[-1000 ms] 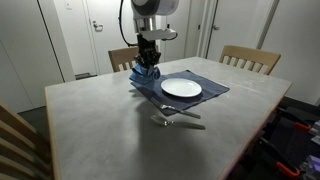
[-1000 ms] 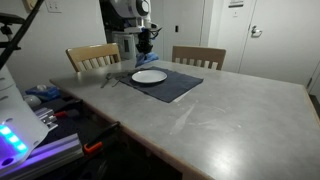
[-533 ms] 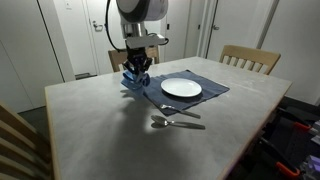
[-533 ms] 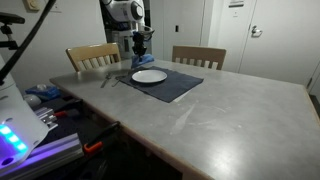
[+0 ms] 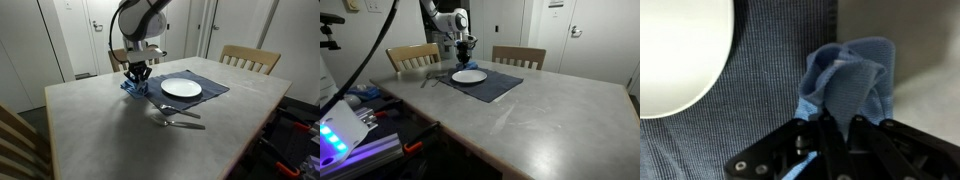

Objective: Use the towel to wipe the plate

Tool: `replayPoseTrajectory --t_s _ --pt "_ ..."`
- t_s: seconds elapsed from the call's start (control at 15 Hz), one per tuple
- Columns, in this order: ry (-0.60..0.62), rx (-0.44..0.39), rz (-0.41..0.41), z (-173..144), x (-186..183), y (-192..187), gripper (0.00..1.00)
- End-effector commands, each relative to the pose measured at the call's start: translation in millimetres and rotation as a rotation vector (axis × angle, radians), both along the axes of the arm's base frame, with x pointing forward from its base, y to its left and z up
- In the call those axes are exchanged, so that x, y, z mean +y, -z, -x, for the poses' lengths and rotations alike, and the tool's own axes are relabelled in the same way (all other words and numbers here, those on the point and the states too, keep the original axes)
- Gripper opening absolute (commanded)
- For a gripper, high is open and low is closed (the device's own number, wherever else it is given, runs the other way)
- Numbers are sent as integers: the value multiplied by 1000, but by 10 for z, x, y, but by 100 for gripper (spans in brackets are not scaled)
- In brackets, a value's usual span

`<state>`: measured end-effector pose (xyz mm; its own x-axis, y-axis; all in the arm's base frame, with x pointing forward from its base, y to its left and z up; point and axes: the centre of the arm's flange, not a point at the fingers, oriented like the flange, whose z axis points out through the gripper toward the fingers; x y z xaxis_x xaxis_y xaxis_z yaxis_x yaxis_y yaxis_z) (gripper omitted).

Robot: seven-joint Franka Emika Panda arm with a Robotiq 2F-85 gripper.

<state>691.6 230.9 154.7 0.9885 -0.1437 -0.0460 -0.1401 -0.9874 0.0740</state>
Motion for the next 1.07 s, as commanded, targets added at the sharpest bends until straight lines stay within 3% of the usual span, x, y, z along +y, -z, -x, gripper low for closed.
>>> replayPoseTrajectory --t_s 0.0,0.07,0.13,0.27,0.8,0.87,1.0 --pt "-54 3 -23 -116 17 59 3" --pt "-70 2 -24 -119 15 25 5" --pt "-84 -1 -19 -108 6 -16 36" --pt "-117 -6 -17 -105 -13 -102 37" --pt "-228 85 36 37 -147 -704 92" --pt "-242 88 35 53 -162 -781 98" --pt "-270 91 28 63 -188 -917 100"
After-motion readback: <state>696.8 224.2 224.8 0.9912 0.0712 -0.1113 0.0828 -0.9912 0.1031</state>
